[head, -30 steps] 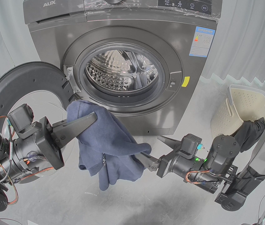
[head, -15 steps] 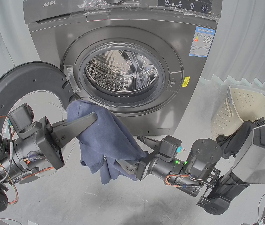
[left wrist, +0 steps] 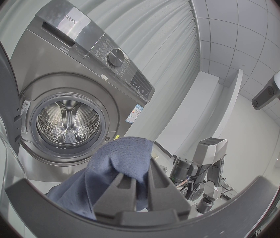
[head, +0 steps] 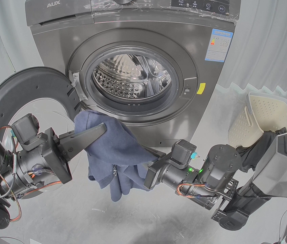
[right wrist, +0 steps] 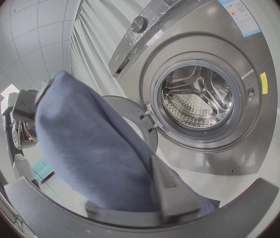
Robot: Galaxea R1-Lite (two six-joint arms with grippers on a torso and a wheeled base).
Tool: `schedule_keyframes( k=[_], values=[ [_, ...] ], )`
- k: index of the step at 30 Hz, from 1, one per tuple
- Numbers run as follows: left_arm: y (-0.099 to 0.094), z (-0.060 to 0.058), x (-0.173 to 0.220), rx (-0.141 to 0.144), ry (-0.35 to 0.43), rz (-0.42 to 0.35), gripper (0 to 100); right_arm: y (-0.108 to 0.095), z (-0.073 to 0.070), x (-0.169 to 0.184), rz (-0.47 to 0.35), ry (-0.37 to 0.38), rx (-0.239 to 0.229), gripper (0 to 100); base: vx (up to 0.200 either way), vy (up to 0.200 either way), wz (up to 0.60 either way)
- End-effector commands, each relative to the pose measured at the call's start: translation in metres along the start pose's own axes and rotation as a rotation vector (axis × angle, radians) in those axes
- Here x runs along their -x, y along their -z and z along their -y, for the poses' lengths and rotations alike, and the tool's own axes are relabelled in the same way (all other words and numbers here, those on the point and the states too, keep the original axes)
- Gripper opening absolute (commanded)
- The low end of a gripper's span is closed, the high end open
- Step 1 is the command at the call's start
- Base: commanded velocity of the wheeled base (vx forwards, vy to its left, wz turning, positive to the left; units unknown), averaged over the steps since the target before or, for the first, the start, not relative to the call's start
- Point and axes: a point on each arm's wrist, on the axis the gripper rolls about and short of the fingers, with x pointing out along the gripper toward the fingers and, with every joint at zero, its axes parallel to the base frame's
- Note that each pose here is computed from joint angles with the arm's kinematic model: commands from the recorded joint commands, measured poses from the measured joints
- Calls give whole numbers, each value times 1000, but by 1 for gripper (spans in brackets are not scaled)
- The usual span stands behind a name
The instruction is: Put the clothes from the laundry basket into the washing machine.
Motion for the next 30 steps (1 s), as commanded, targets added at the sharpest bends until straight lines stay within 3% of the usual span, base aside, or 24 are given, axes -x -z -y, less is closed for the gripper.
schedule_keyframes(
  k=[1,13,14,30],
  values=[
    [4,-4,-2,7,-16,-13,0,-11,0,4,27,1,1,0,0,0,0],
    [8,-13,-5,20,-46,-31,0,-43,4,26,89,22,22,0,0,0,0],
    [8,-13,-5,21,-47,-31,100,-45,4,27,96,24,22,0,0,0,0],
    [39,-27,-13,65,-88,-148,100,-60,4,44,120,25,11,0,0,0,0]
  ],
)
